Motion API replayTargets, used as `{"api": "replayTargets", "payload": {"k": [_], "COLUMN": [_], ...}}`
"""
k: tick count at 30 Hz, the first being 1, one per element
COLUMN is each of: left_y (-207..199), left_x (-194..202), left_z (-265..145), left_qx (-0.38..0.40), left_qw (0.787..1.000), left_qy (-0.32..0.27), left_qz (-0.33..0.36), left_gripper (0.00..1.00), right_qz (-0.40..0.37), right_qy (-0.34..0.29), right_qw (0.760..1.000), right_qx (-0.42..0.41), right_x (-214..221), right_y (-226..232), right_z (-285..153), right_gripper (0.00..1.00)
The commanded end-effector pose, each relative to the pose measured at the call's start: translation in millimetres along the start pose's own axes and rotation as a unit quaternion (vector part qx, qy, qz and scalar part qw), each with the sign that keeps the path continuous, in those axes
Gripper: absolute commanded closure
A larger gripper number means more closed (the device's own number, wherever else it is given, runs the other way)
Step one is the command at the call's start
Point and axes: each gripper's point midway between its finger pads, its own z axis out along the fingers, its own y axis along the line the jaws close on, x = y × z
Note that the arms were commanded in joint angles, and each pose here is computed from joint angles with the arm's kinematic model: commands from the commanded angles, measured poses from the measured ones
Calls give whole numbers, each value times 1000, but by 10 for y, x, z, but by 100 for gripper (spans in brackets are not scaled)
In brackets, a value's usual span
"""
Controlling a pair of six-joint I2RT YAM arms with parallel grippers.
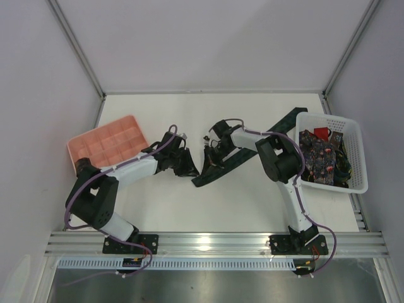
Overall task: Roll the ties
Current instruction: Roll the tie
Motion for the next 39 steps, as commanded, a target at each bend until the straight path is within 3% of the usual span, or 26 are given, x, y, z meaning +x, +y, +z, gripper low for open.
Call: {"api": "replayTargets", "payload": {"k": [1,11,14,20,26,32,39], "left_y": [59,126,135,56,100,222,191], "left_x": [77,95,128,270,371,406,337], "left_z": [35,-19,-47,-43,87,168,285], "left_qx": [-7,-25,-27,-3,-2,-11,4], "left_qw": [1000,999,998,993,984,974,976], "left_qy": [15,22,34,69,84,58,40], "left_qz": [-20,-32,-47,-98,-155,-219,-214], "left_gripper": [79,78,73,53,46,42,40], "right_qz": [-34,-38,-33,-39,-25,-19,-19], "right_qy": [-39,-28,-24,-40,-46,-47,-43], "right_qw": [998,998,998,996,997,998,998], "right_qx": [20,33,41,63,53,43,38], "right_x": [-88,7,39,-37,-34,-27,-22], "right_y": [125,63,-17,-98,-157,-199,-206], "right_z": [-165,-185,-150,-168,-174,-128,-108], "right_gripper": [98,96,96,97,97,97,98]}}
